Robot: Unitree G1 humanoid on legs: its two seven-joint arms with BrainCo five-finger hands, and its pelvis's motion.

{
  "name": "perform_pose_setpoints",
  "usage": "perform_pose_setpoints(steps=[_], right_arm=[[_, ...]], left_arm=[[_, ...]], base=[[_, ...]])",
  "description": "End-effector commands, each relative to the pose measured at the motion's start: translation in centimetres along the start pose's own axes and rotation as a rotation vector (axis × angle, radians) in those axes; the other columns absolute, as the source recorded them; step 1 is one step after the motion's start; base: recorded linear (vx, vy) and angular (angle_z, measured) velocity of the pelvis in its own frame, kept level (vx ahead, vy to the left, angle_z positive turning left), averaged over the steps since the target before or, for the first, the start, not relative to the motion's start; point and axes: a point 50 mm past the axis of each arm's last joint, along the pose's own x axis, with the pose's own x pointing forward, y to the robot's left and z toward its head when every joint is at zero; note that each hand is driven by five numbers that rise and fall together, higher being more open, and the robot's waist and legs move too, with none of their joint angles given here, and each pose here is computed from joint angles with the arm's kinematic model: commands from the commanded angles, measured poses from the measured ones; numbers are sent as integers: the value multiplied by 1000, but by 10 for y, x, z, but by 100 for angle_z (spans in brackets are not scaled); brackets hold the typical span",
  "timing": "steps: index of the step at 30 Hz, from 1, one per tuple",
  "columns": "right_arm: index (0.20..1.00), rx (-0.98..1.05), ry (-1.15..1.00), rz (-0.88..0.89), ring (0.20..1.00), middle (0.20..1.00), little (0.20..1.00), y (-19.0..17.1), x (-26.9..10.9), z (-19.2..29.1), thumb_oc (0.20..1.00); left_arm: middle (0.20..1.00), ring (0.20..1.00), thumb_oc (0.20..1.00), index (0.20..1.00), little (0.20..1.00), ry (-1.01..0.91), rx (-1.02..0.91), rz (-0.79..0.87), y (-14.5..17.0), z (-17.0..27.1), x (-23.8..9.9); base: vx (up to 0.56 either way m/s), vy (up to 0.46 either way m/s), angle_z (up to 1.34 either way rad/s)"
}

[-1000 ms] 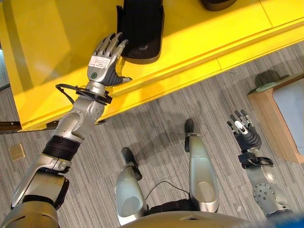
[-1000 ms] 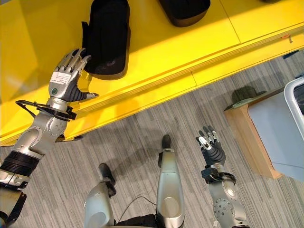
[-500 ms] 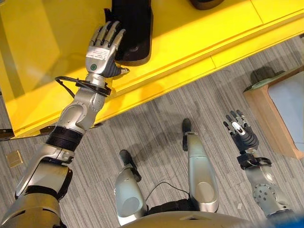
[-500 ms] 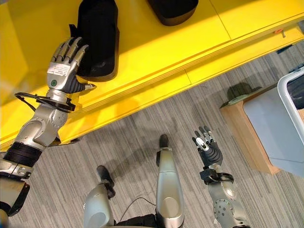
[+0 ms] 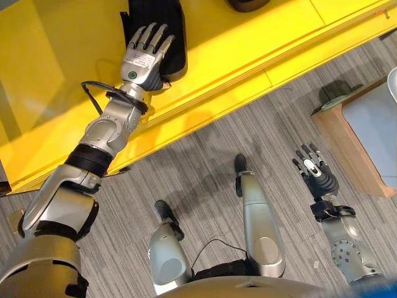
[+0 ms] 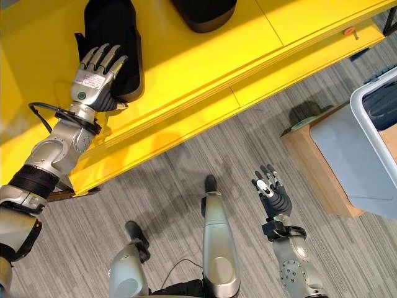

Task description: Move parts from the plastic box to the shelf.

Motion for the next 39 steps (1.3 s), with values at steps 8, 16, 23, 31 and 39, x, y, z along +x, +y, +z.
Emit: perform_pose_setpoints(steps=[8, 16, 23, 31, 39], right_arm=[[1000, 0, -76, 42, 1000, 1000, 1000, 7, -3, 11, 1000], [1000, 10, -34, 13, 1000, 1000, 1000, 2, -10, 0, 1000], [1000, 15, -11, -6, 1000, 1000, 1000, 3, -11, -8, 1000], [1000, 22, -3, -17, 1000, 1000, 1000, 5, -9, -11, 1000], [1000, 22, 5, -24, 1000, 1000, 1000, 6, -7, -12, 1000]], left_arm=[[1000, 1000, 1000, 1000, 1000, 143, -127, -119, -2, -28, 5], [1000, 1000, 1000, 1000, 1000, 376, -582, -227, -34, -23, 5], [1000, 1000, 1000, 1000, 1000, 561, -863, -220, -50, -16, 9], [1000, 1000, 1000, 1000, 1000, 687, -1045, -154, -57, -10, 8], [1000, 1000, 1000, 1000, 1000, 791, -1073, -88, -59, -22, 1]], base=[[36, 7, -7], [6, 1, -1], [11, -1, -2], [4, 1, 0], [0, 0, 0]])
